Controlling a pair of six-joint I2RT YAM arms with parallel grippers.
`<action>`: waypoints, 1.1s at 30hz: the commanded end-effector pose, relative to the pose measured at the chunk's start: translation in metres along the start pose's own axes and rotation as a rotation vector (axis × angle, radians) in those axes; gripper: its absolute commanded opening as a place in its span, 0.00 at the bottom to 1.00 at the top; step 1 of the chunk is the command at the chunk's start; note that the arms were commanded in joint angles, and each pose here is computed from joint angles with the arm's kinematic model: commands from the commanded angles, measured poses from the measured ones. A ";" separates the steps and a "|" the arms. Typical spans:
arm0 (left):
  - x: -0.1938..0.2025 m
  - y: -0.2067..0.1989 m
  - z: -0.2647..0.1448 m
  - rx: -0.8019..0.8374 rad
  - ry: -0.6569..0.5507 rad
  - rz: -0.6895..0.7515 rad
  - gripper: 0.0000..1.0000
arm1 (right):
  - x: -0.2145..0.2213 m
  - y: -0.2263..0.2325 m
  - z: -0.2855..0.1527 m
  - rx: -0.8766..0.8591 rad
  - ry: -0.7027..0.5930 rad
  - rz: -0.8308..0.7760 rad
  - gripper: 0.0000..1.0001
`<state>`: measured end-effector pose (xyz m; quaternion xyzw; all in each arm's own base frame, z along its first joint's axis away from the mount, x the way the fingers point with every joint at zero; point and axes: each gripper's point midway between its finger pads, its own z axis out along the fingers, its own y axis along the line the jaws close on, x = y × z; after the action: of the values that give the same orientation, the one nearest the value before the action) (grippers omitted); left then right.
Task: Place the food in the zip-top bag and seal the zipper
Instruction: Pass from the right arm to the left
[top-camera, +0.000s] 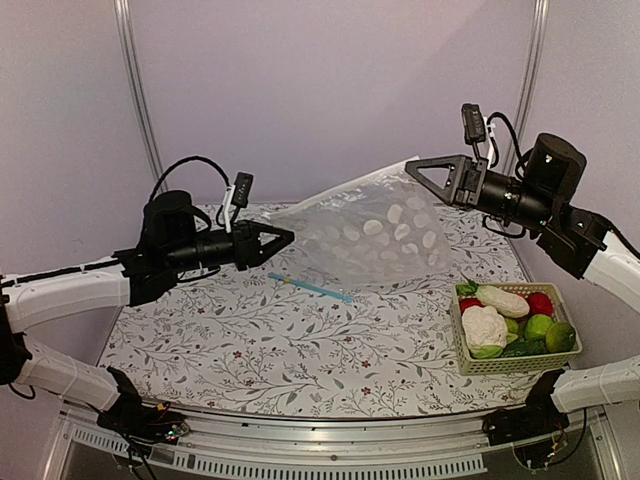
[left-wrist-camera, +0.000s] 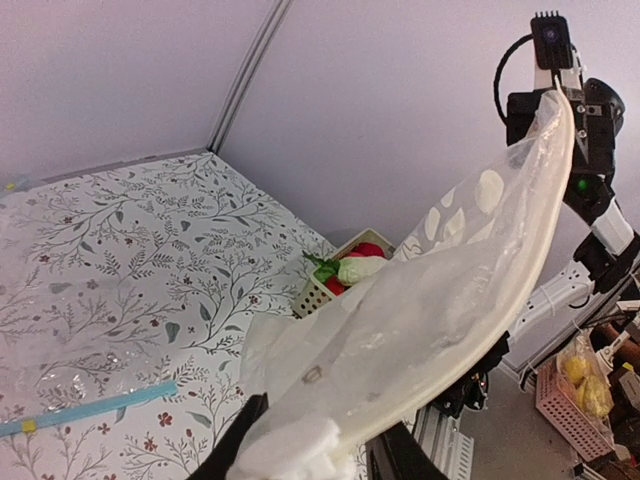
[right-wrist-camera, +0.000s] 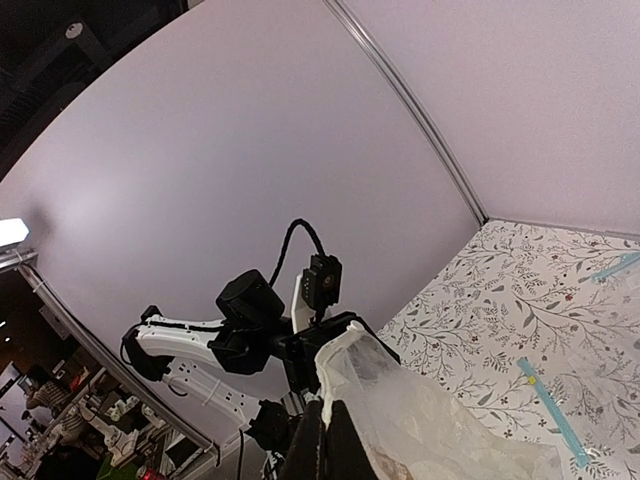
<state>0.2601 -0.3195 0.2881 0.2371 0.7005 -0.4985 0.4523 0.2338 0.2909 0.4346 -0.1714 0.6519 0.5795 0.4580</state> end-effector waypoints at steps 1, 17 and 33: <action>-0.002 0.007 0.002 -0.015 -0.018 0.008 0.29 | -0.004 0.000 -0.002 0.002 -0.025 0.002 0.00; 0.011 0.022 -0.004 -0.121 0.080 0.048 0.00 | 0.017 -0.059 -0.004 0.206 -0.014 0.081 0.01; 0.045 -0.002 0.010 -0.112 0.381 0.127 0.00 | 0.030 -0.054 -0.028 0.379 0.254 -0.227 0.60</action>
<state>0.2530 -0.3157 0.2563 0.3079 0.7800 -0.3840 0.3865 0.2628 0.2556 0.3737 -0.1634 0.7766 0.3941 0.4635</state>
